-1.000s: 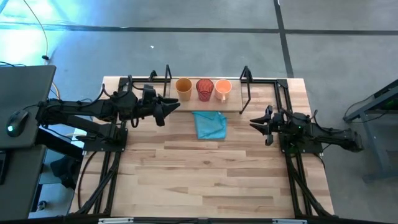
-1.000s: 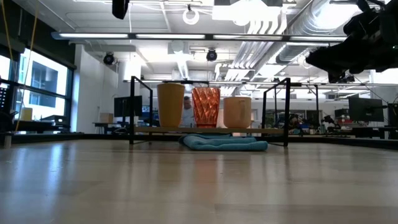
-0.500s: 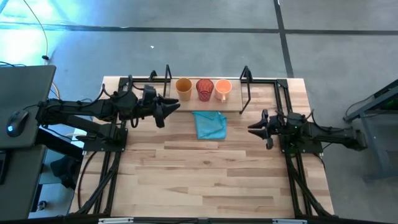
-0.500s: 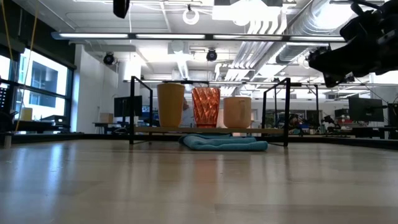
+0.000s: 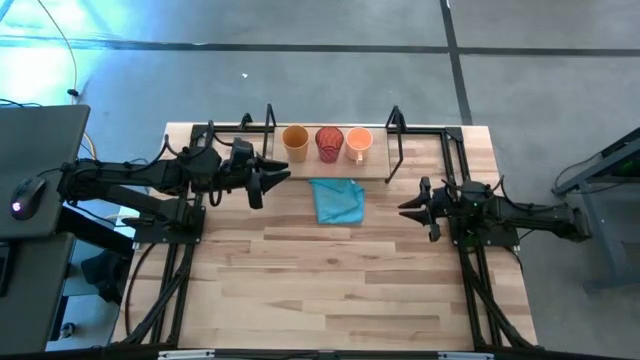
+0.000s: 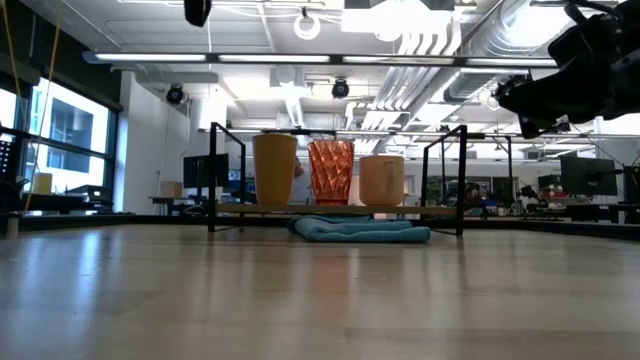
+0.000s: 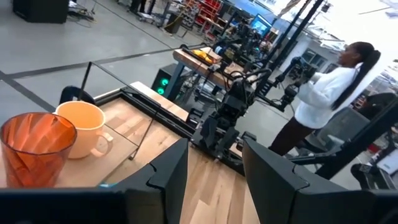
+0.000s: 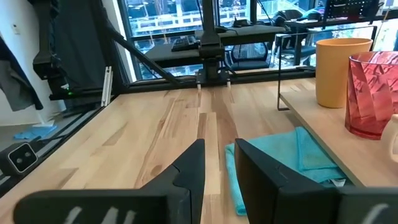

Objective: Stack small to large cups/mugs on shelf
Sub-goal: Return to Home Position

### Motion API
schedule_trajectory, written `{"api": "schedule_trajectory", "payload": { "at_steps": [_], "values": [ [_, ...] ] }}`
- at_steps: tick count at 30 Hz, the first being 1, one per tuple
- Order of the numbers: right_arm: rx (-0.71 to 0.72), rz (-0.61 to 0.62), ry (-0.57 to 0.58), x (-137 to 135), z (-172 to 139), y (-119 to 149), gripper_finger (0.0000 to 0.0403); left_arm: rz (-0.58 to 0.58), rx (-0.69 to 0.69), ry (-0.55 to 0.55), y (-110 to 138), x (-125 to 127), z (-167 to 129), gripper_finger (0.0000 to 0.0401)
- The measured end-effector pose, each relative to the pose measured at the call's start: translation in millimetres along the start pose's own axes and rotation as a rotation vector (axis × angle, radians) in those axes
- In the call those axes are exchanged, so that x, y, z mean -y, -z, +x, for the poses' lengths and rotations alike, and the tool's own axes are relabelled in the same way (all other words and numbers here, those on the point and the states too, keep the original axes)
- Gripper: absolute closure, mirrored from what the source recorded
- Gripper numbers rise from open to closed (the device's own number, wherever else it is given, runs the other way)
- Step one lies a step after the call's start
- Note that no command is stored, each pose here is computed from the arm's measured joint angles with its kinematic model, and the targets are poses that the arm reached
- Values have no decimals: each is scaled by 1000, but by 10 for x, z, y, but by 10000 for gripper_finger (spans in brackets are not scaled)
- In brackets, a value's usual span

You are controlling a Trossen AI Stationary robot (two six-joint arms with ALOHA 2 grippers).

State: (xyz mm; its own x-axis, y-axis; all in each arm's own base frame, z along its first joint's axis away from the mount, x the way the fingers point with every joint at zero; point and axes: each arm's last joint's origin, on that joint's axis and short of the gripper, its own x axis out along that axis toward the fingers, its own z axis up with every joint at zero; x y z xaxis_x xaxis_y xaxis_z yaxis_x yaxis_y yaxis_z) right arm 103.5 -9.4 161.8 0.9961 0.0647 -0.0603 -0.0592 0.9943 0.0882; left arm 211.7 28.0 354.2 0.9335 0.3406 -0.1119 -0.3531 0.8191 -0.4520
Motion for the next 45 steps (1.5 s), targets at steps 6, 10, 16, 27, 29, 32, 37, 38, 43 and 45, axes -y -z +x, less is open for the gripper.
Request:
{"api": "schedule_trajectory", "payload": {
  "at_steps": [6, 10, 16, 27, 29, 32, 37, 38, 43, 45],
  "values": [
    [-2, 3, 1, 0, 0, 1, 325, 32, -14, 27, 4, 8, 0, 258],
    [-3, 3, 2, 1, 0, 2, 325, 100, -17, 30, 7, 8, 0, 258],
    [-4, 4, 3, 1, 0, 3, 325, 240, -9, 24, 3, 7, 0, 258],
    [-4, 4, 3, 1, 0, 3, 325, 455, 66, 62, -167, -8, -391, 258],
    [-4, 4, 3, 1, 0, 3, 325, 474, 110, 61, -185, -41, -523, 258],
    [-3, 3, 3, 1, 0, 2, 325, 471, 188, 53, -125, -129, -685, 258],
    [-4, 4, 3, 1, 0, 2, 325, 434, 309, 35, 129, -328, -840, 258],
    [-4, 4, 3, 1, 0, 2, 325, 423, 333, 27, 178, -366, -862, 258],
    [-4, 4, 3, 1, 0, 2, 325, 369, 470, 8, 380, -524, -966, 258],
    [-4, 4, 3, 1, 0, 2, 325, 352, 511, -7, 453, -585, -1010, 258]
  ]
}}
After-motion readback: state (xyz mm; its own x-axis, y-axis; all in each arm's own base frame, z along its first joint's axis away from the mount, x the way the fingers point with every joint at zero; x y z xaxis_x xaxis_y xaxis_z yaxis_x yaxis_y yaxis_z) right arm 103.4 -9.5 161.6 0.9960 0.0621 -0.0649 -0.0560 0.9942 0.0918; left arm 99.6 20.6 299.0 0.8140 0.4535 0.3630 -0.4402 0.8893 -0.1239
